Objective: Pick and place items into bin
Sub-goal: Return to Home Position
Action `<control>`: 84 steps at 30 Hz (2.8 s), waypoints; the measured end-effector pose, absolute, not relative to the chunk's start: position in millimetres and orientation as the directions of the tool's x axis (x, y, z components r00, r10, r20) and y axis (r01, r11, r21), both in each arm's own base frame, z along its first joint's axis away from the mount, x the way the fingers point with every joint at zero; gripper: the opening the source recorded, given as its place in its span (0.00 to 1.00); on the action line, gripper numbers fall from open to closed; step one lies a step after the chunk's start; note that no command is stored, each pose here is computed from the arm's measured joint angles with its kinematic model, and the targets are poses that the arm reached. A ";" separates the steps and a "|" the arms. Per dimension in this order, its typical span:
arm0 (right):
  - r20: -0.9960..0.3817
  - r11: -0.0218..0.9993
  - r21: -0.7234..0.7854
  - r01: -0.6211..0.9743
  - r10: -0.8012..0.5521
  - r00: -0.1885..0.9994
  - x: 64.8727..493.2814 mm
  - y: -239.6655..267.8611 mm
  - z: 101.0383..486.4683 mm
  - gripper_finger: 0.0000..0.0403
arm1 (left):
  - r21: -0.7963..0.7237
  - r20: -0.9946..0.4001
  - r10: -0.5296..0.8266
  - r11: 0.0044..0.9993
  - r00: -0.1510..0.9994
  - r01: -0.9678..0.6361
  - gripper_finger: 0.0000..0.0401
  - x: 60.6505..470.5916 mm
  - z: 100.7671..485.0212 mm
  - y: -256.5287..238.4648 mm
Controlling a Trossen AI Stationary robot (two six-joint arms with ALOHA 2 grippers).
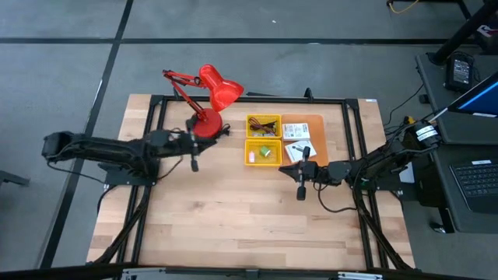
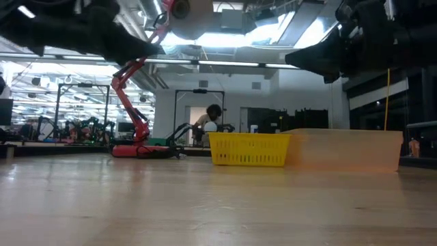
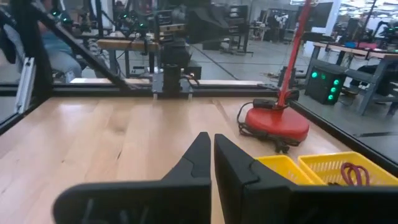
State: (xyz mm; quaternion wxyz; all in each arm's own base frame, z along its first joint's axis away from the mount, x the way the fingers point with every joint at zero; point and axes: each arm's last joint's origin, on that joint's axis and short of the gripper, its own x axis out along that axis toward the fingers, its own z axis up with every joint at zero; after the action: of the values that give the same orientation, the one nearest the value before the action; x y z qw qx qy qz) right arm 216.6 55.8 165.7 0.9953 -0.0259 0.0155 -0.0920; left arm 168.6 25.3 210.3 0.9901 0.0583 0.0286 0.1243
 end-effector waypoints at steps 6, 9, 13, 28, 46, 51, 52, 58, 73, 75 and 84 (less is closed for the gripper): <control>0.020 0.979 -0.022 0.204 -0.203 0.979 215.1 50.8 174.8 0.01 | 0.110 0.053 0.251 0.960 0.966 -0.256 0.01 142.2 204.5 22.6; 0.065 0.979 -0.018 0.205 -0.204 0.977 210.0 49.2 187.0 0.01 | 0.105 0.080 0.251 0.960 0.965 -0.258 0.01 134.4 199.5 21.5; 0.089 0.976 -0.058 0.208 -0.203 0.975 197.8 45.6 203.9 0.01 | 0.101 0.111 0.260 0.957 0.959 -0.271 0.01 126.2 193.6 20.7; 0.011 0.985 -0.037 0.169 -0.169 0.986 136.9 28.0 226.8 0.01 | 0.111 0.049 0.265 0.957 0.963 -0.268 0.01 114.9 185.0 19.3; 0.102 0.993 -0.063 0.098 -0.091 0.991 107.8 21.5 200.3 0.01 | 0.140 0.061 0.285 0.947 0.957 -0.291 0.00 112.2 174.2 19.5; 0.079 0.994 -0.056 0.089 -0.084 0.993 107.1 21.4 197.8 0.01 | 0.178 0.060 0.321 0.928 0.945 -0.327 0.00 109.0 173.9 20.2; 0.073 0.995 -0.058 0.086 -0.082 0.994 107.2 21.5 197.2 0.01 | 0.182 0.051 0.335 0.923 0.941 -0.339 0.00 108.0 173.1 20.5; 0.056 0.997 -0.063 0.052 -0.048 0.997 107.4 22.5 195.4 0.01 | 0.182 0.058 0.345 0.919 0.937 -0.350 0.01 99.2 172.3 19.6; 0.062 0.992 -0.124 -0.005 0.013 0.998 106.6 24.0 187.3 0.01 | 0.146 0.045 0.348 0.925 0.937 -0.350 0.01 95.4 170.0 19.3; 0.078 0.990 -0.140 -0.005 0.016 0.997 105.9 23.9 180.9 0.01 | 0.112 0.045 0.348 0.930 0.936 -0.351 0.01 95.4 170.1 19.3; 0.076 0.987 -0.158 -0.005 0.017 0.997 103.7 23.2 175.1 0.01 | 0.010 0.046 0.349 0.937 0.936 -0.350 0.01 95.3 170.1 19.3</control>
State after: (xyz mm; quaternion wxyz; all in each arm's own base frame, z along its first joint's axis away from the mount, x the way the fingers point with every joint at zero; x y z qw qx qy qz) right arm 103.7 23.2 175.1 0.9961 -0.0791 -0.0388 0.0055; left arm 95.3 19.3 170.1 0.9838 0.0090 -0.0215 0.1778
